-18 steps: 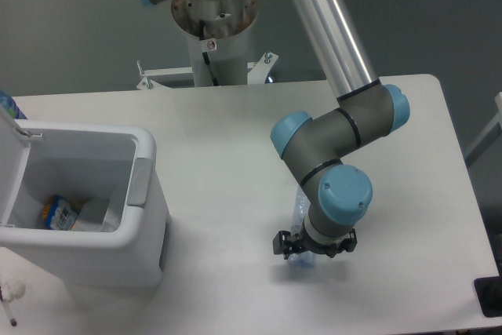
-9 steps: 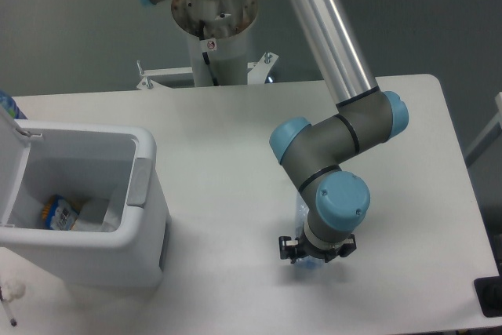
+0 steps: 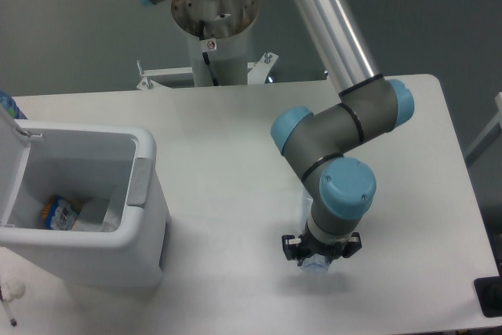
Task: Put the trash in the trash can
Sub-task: 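Lower the gripper around the bottle's end and close it, then lift the bottle and carry it over the bin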
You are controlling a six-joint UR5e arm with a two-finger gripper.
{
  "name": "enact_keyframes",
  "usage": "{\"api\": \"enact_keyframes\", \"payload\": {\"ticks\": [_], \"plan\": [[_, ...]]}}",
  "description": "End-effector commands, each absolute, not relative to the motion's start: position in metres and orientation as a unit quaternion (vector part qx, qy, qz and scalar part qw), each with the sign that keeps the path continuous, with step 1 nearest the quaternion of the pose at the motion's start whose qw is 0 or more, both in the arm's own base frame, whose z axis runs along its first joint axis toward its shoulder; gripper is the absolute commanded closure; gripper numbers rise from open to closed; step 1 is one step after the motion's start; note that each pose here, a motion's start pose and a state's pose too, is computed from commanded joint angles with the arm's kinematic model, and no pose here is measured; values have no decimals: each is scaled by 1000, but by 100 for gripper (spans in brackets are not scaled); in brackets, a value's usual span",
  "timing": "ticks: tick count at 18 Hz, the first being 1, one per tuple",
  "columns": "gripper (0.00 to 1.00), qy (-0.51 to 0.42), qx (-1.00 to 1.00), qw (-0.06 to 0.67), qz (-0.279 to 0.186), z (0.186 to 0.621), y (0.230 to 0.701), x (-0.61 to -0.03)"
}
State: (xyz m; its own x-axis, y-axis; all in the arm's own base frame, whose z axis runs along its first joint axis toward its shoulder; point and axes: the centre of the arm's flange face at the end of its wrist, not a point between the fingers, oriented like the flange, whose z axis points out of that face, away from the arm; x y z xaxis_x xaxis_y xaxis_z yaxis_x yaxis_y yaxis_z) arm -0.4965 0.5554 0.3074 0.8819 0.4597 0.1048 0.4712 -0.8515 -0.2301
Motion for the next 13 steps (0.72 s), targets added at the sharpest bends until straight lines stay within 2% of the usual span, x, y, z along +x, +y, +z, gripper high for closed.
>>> {"api": "enact_keyframes", "payload": {"ticks": [6,13], "plan": [[68,-251,-931,257,-63,428,557,-478],[68,-181,-865,461,-88,566,558,-431]]}}
